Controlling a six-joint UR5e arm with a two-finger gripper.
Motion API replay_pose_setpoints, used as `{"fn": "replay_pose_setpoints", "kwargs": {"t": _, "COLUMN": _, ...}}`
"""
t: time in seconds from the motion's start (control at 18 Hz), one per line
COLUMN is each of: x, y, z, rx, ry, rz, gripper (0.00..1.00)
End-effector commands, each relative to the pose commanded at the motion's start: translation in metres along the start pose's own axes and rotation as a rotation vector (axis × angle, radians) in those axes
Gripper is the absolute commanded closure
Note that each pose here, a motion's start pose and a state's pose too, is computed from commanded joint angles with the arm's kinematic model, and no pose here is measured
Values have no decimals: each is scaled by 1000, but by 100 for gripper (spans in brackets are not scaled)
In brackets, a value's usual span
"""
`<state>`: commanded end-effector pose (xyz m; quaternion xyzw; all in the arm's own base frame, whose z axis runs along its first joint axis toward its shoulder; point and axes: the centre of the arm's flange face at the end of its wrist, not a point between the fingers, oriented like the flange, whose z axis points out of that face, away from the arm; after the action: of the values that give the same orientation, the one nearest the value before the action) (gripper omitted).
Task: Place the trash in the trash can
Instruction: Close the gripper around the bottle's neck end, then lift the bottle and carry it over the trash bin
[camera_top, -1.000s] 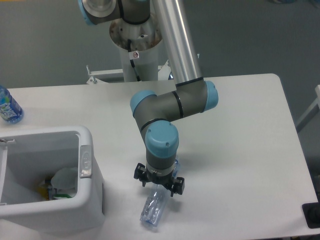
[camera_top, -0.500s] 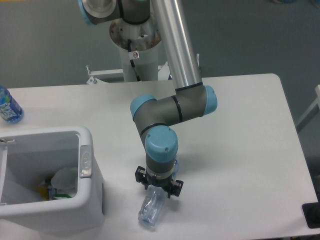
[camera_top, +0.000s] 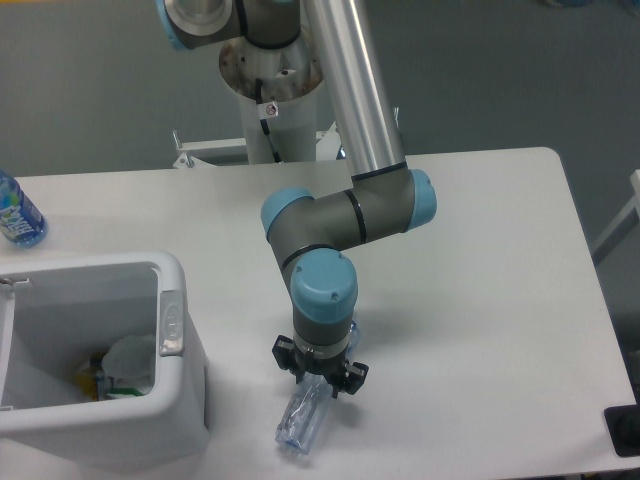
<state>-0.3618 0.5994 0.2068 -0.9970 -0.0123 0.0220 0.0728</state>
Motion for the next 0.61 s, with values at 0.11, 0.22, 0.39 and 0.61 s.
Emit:
{"fn": "replay_pose_setpoints", "kwargs": {"t": 0.11, "x": -3, "y": -2, "z": -5, "rx": 8, "ry": -7, "rz": 2, "gripper": 39}}
{"fn": "replay_pose_setpoints", "kwargs": {"t": 0.22, "x": -7, "y": -5, "z": -13, "rx": 21, "ry": -18, "rz": 0, "gripper": 41}}
{"fn": "replay_pose_setpoints", "kwargs": {"t": 0.39, "x": -15, "y": -11, "z": -28, "rx": 48, "ry": -39, "rz": -2, "gripper": 41}}
{"fn": "replay_pose_setpoints", "kwargs": {"t": 0.61, "x": -51, "y": -12, "z": -80, "rx": 126, "ry": -93, "rz": -51, "gripper": 41}}
